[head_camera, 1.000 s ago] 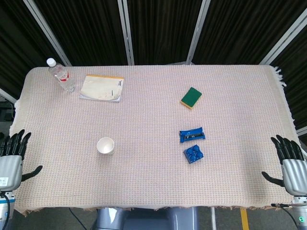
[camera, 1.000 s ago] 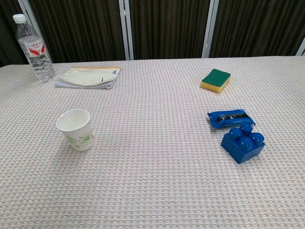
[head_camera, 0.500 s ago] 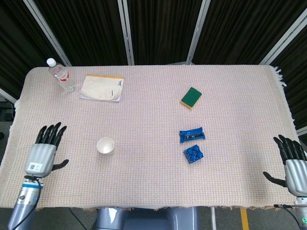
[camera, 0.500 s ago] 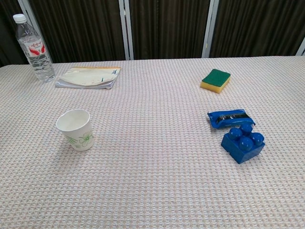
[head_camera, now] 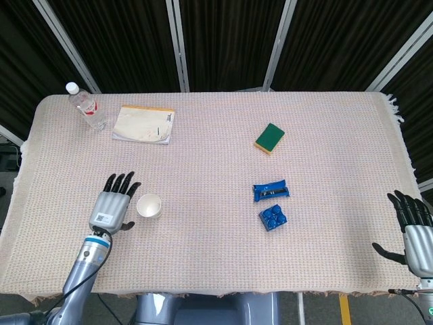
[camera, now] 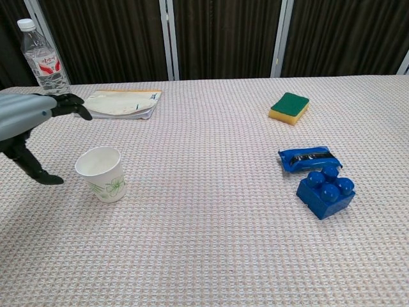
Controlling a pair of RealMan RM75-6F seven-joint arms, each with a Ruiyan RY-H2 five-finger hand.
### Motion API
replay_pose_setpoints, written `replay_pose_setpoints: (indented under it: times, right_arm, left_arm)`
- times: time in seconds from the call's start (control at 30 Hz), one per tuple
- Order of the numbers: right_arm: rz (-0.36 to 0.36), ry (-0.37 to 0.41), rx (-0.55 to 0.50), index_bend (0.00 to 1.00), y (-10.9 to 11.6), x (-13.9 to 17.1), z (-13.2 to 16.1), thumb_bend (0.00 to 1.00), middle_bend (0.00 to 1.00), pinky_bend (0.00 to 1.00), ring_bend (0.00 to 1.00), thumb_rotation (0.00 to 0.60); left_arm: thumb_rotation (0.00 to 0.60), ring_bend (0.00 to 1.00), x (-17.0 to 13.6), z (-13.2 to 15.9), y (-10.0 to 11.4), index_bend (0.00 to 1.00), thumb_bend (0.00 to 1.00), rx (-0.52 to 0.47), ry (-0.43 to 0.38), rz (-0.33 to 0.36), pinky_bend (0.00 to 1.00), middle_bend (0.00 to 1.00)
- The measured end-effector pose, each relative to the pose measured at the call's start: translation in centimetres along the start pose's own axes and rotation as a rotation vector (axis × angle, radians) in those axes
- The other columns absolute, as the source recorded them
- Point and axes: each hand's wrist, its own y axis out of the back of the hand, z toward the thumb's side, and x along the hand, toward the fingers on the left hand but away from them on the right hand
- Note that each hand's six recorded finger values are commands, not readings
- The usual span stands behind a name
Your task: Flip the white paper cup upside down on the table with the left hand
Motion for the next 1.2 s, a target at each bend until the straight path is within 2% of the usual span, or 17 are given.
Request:
replay_pose_setpoints:
  times: [0.2, 0.57, 0.77, 0.9, 1.03, 1.2]
  right_arm:
    - [-0.003, 0.000, -0.003, 0.00, 0.1, 0.0, 0.0, 0.00, 0.00, 0.00, 0.00, 0.600]
    - [-0.005, -0.003, -0.010, 0.00, 0.2, 0.0, -0.2, 0.00, 0.00, 0.00, 0.00, 0.600]
    - [-0.008, -0.004, -0.011, 0.00, 0.3, 0.0, -0.2, 0.00, 0.00, 0.00, 0.00, 0.600]
    - [-0.007, -0.004, -0.009, 0.00, 0.3, 0.0, -0.2, 0.00, 0.00, 0.00, 0.00, 0.600]
    - [-0.006, -0.005, -0.008, 0.00, 0.2, 0.0, -0.2, 0.00, 0.00, 0.00, 0.00, 0.600]
    - [-0.007, -0.006, -0.008, 0.00, 0.2, 0.0, -0.2, 0.00, 0.00, 0.00, 0.00, 0.600]
  left_arm:
    - [0.600, 0.00, 1.4, 2.1, -0.3, 0.18, 0.00, 0.008, -0.016, -0.019, 0.00, 0.00]
    - [0.600, 0.00, 2.8, 3.9, -1.5, 0.22, 0.02, 0.041, -0.004, -0.059, 0.00, 0.00]
    - [0.600, 0.00, 3.3, 3.7, -2.2, 0.33, 0.06, 0.043, 0.020, -0.077, 0.00, 0.00]
    - [0.600, 0.00, 3.4, 3.6, -2.2, 0.39, 0.08, 0.018, 0.026, -0.073, 0.00, 0.00]
    - [0.600, 0.00, 3.4, 3.6, -2.0, 0.40, 0.09, -0.020, 0.021, -0.061, 0.00, 0.00]
    - [0.600, 0.00, 3.2, 4.1, -1.8, 0.40, 0.09, -0.129, -0.002, -0.056, 0.00, 0.00]
